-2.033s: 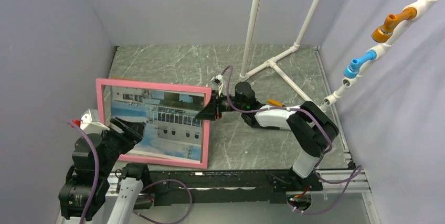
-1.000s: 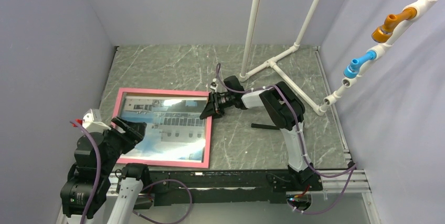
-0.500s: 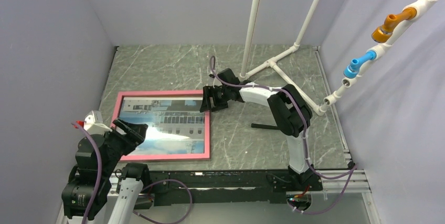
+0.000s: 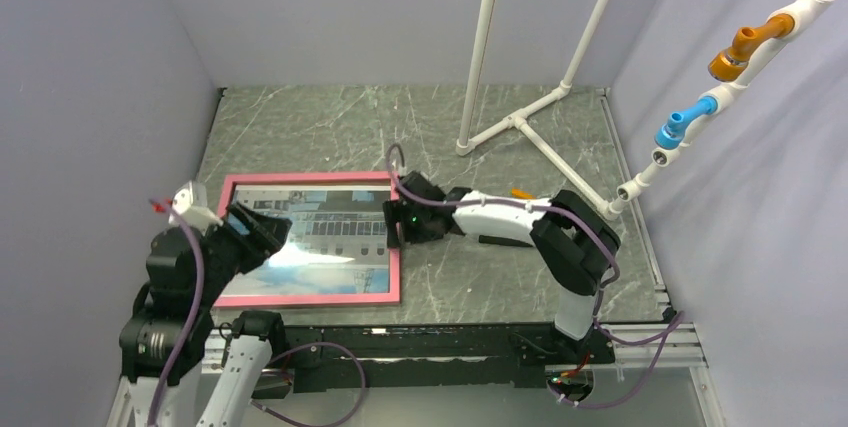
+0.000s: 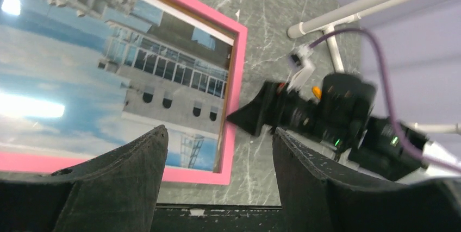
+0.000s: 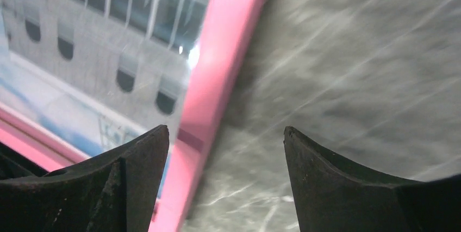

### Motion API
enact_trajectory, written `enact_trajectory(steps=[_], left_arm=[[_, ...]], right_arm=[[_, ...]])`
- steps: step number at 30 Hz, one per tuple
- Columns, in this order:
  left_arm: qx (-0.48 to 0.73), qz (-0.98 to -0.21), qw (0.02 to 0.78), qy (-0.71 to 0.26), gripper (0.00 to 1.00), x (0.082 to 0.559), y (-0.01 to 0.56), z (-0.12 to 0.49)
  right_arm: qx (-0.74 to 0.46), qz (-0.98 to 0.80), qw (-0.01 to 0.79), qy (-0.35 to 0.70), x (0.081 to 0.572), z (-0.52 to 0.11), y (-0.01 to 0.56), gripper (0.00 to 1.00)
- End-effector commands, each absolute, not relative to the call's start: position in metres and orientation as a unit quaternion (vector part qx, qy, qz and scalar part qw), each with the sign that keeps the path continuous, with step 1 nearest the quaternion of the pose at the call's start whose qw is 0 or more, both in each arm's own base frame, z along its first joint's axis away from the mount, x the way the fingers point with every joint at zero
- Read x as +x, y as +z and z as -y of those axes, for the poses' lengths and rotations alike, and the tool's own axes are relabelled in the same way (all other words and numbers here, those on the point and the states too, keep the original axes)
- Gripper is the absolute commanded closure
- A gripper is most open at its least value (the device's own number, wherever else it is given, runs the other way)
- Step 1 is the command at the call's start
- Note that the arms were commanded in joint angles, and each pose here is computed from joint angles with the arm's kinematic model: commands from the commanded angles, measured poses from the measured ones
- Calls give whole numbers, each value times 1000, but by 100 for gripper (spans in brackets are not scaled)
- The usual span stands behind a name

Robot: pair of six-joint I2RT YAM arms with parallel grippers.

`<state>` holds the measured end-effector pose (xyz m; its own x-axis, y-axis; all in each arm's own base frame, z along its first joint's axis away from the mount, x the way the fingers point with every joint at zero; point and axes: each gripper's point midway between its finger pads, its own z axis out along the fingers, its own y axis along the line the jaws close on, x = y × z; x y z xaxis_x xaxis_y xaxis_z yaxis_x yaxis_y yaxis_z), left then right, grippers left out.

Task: Take the photo out of the frame

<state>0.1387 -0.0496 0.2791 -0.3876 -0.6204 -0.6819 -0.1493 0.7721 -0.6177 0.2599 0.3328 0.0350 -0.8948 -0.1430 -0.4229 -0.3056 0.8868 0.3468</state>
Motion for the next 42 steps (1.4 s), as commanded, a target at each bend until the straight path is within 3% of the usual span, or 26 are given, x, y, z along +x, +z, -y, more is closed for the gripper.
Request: enact_trajectory(steps=[1,4,12,18,20,32,42], left_arm=[[-181,-790,522,-265,27,184,322,67],[-166,-785,532,-270,27,217,347,71],[-135,-800,536,-234,29,290,381,70],[-127,-815,537,-179,30,314,355,56],[-125,-814,544,-160,29,317,344,50],[-104,-812,568,-82,30,323,322,26],[-117,-784,610,-10,30,302,332,-4]], right_arm=[[-48,-945,238,218,233,-367,42,26],[-26,-952,237,191,225,-368,26,49],[-13,-951,276,138,213,-357,20,70],[-4,-949,280,147,216,-362,42,89],[11,-947,281,152,218,-364,56,100],[63,-945,253,197,249,-390,109,100],[79,-938,276,196,369,-394,104,100]])
